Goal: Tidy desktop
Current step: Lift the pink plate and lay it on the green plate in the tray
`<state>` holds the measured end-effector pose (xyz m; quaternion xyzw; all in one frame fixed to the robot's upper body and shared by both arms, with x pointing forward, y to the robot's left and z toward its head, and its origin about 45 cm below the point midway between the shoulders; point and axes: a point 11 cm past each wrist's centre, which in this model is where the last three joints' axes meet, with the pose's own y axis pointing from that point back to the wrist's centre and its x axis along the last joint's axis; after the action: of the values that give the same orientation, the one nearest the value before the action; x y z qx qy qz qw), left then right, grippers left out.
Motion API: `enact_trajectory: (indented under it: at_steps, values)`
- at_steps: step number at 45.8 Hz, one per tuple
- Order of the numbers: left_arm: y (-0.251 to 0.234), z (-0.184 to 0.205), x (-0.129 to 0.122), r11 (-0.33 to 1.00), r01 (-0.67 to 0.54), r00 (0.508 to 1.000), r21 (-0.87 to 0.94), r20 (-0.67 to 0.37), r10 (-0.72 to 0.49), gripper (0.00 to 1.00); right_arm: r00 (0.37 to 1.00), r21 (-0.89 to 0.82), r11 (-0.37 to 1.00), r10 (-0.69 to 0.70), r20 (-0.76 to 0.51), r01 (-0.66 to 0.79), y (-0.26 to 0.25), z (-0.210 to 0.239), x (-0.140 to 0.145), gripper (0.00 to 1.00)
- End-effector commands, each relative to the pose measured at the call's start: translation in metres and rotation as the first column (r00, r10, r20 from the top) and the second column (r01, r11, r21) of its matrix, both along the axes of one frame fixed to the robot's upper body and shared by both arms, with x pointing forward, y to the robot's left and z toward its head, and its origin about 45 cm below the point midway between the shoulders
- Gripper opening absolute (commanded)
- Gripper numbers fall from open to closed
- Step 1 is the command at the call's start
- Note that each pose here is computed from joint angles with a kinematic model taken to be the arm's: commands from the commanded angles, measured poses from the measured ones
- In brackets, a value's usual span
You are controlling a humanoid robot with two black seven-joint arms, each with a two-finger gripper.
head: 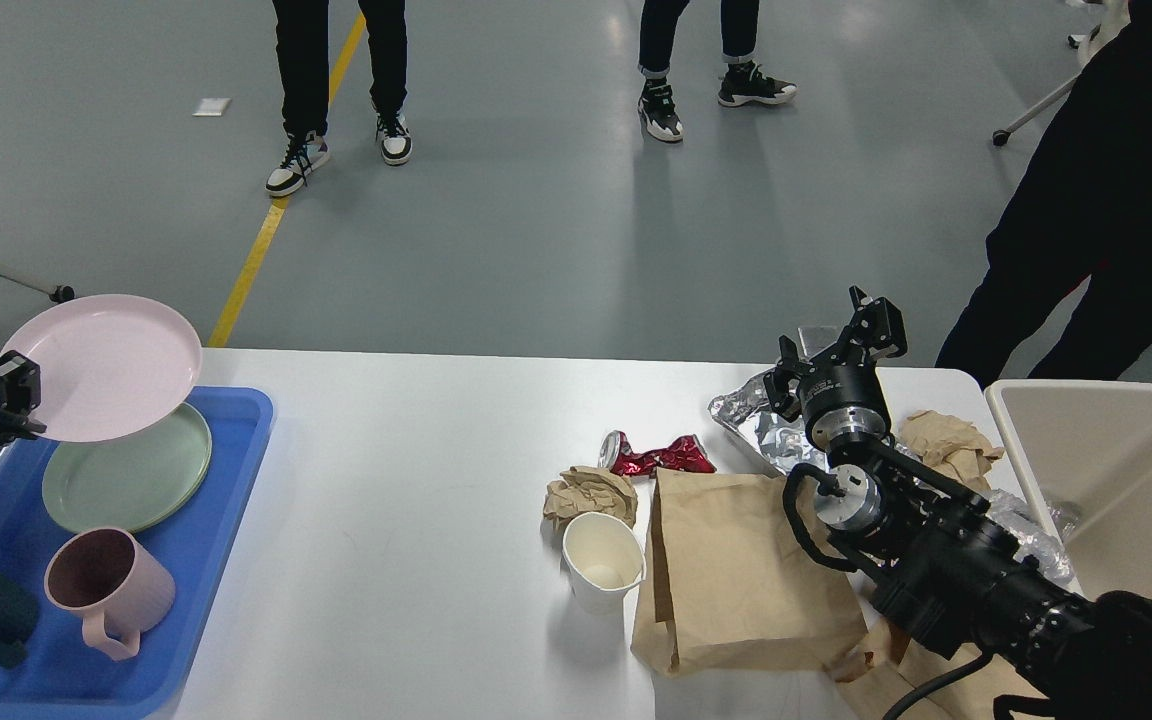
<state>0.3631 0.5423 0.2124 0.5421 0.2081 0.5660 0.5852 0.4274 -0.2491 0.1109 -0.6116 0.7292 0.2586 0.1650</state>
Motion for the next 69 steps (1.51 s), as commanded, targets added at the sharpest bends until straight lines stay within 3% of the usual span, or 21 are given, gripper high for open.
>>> enact_trajectory:
  at_steps: [1, 20, 35, 38, 42, 48, 50, 63, 69]
  values:
    - [0.013, -0.023, -0.009, 0.998, -0.051, 0.999, 0.031, -0.001, 0.051, 0.0, 1.0, -0.001, 1.0, 0.0, 0.0, 0.0, 0.0, 0.0, 0.0, 1.0]
    - [-0.008, -0.07, -0.014, 0.996, -0.018, 0.999, 0.084, -0.038, 0.021, 0.0, 1.0, -0.001, 1.0, 0.0, 0.0, 0.0, 0.0, 0.0, 0.0, 1.0]
    - [-0.006, -0.071, -0.017, 0.995, -0.027, 0.998, 0.093, -0.049, 0.032, 0.01, 1.0, -0.001, 1.0, 0.0, 0.0, 0.0, 0.0, 0.0, 0.0, 1.0]
    - [-0.004, -0.07, -0.018, 0.995, -0.029, 0.998, 0.094, -0.047, 0.034, 0.16, 1.0, 0.0, 1.0, 0.0, -0.001, 0.0, 0.0, 0.0, 0.0, 1.0]
    - [-0.001, -0.069, -0.018, 0.995, -0.034, 0.998, 0.097, -0.042, 0.039, 0.45, 1.0, -0.001, 1.0, 0.0, 0.0, 0.0, 0.0, 0.0, 0.0, 1.0]
    - [0.001, -0.067, -0.018, 0.995, -0.036, 0.999, 0.098, -0.03, 0.039, 0.81, 1.0, 0.0, 1.0, 0.0, -0.001, 0.0, 0.0, 0.0, 0.0, 1.0]
    - [0.0, -0.066, -0.017, 0.995, -0.035, 0.999, 0.097, -0.029, 0.038, 0.9, 1.0, -0.001, 1.0, 0.0, 0.0, 0.0, 0.0, 0.0, 0.0, 1.0]
    - [0.003, -0.06, -0.016, 0.995, -0.039, 0.998, 0.092, -0.035, 0.042, 0.95, 1.0, -0.001, 1.0, 0.0, 0.0, 0.0, 0.0, 0.0, 0.0, 1.0]
    - [-0.001, -0.022, 0.012, 0.998, -0.03, 0.998, 0.054, 0.057, 0.027, 0.96, 1.0, -0.001, 1.0, 0.0, 0.0, 0.0, 0.0, 0.0, 0.0, 1.0]
